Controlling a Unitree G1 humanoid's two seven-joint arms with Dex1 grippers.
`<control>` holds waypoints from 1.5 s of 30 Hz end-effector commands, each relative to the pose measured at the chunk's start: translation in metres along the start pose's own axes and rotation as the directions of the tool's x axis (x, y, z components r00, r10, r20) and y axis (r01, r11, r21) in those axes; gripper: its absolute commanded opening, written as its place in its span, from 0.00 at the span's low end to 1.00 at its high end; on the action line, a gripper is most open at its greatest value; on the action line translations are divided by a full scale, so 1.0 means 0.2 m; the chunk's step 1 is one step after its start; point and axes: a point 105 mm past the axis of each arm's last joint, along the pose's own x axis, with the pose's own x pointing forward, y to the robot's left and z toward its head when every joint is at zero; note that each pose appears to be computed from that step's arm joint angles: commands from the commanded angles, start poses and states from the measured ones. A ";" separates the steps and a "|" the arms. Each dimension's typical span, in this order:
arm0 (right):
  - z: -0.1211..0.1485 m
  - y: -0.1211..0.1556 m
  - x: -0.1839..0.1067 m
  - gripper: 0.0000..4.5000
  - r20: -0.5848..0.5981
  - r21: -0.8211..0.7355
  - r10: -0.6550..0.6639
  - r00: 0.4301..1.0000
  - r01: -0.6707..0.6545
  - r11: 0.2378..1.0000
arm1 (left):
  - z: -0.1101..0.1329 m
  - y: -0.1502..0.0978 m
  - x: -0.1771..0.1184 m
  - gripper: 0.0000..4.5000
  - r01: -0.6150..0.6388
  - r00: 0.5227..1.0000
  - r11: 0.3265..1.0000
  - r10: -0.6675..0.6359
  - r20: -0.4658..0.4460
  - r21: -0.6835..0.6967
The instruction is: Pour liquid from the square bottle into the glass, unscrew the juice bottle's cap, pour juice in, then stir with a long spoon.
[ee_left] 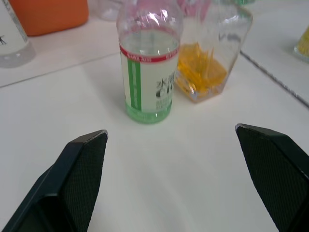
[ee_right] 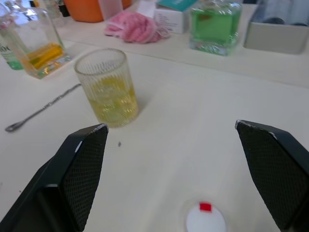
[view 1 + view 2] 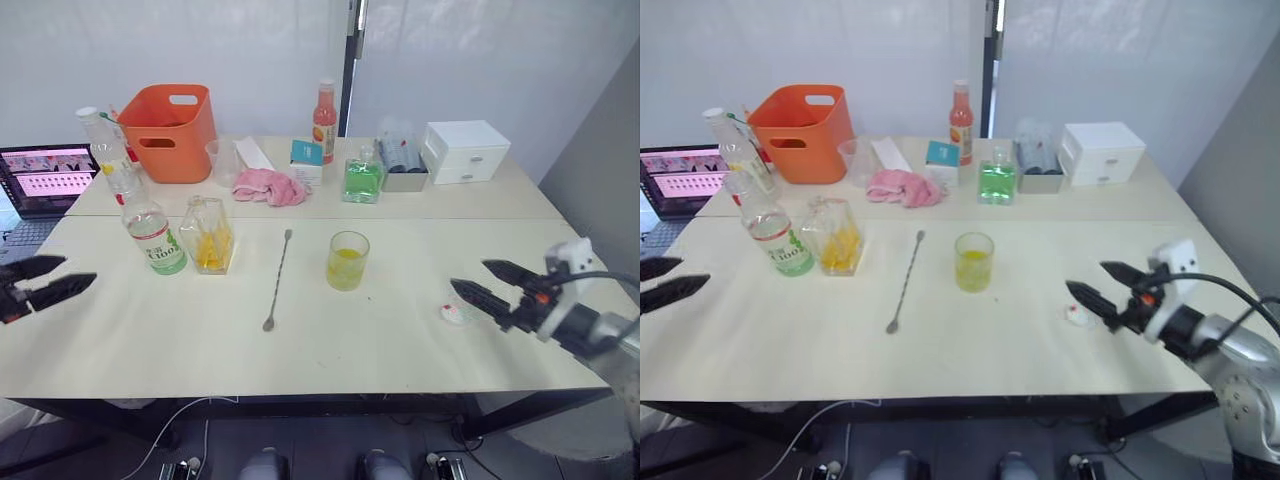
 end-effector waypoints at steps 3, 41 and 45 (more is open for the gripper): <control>-0.04 -0.14 -0.21 1.00 -0.008 -0.022 -0.132 0.991 0.132 0.991 | -0.04 -0.09 -0.02 1.00 -0.023 0.999 1.000 0.022 0.049 0.021; 0.13 0.40 0.22 1.00 0.000 -0.009 0.540 0.842 -0.540 0.841 | -0.04 -0.90 0.52 1.00 -0.171 0.976 0.955 0.198 0.092 -0.241; 0.14 0.43 0.25 1.00 -0.029 -0.027 0.589 0.807 -0.590 0.807 | -0.06 -0.99 0.63 1.00 -0.200 0.978 0.956 0.208 0.015 -0.216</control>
